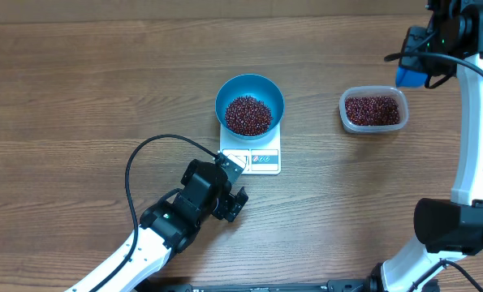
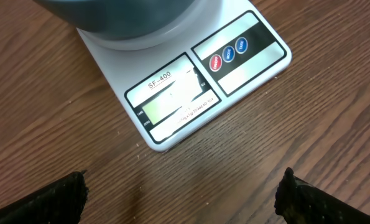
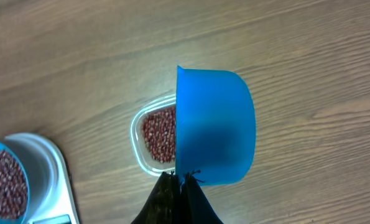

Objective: Scoop item into bowl and weigh 150g on scale
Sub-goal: 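Lower the blue scoop into the red beans in the tub, right gripper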

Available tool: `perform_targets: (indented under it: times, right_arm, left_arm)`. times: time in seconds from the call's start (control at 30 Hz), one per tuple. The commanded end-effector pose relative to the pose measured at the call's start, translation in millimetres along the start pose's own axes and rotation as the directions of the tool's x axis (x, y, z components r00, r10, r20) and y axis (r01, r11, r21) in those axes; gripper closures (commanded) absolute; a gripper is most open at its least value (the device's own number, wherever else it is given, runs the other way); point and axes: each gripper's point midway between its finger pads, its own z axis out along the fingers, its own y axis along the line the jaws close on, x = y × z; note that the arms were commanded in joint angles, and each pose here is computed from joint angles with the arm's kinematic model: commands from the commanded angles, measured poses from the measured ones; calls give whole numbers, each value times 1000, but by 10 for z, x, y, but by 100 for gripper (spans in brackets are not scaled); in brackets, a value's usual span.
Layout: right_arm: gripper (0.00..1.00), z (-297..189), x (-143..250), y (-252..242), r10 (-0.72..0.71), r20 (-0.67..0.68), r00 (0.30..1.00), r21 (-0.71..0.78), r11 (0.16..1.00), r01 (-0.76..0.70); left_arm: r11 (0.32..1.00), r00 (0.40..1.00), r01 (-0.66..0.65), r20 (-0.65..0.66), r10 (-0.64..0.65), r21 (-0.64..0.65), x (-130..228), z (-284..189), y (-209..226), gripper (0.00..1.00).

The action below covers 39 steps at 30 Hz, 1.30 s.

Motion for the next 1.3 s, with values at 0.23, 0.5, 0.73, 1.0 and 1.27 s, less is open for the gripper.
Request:
perform_targets:
  times: [0.23, 0.5, 0.73, 1.0, 1.27]
  right_arm:
    - [96, 481, 287, 32, -32, -123, 992, -12, 999, 30]
    - [96, 869, 450, 47, -29, -164, 986, -7, 1000, 29]
    - [96, 952, 387, 2, -30, -130, 991, 24, 999, 34]
    - [96, 926, 361, 23, -96, -106, 990, 127, 986, 109]
    - [96, 990, 513, 227, -165, -124, 978, 189, 964, 187]
  left_arm:
    - [1000, 1000, 12, 22, -12, -18, -107, -25, 45, 0]
    - [1000, 1000, 12, 22, -12, -18, -107, -25, 45, 0]
    - [1000, 1000, 12, 22, -12, -19, -107, -25, 45, 0]
    - [1000, 1000, 12, 22, -12, -18, -107, -25, 45, 0]
    - [1000, 1000, 12, 22, -12, -18, -107, -25, 45, 0]
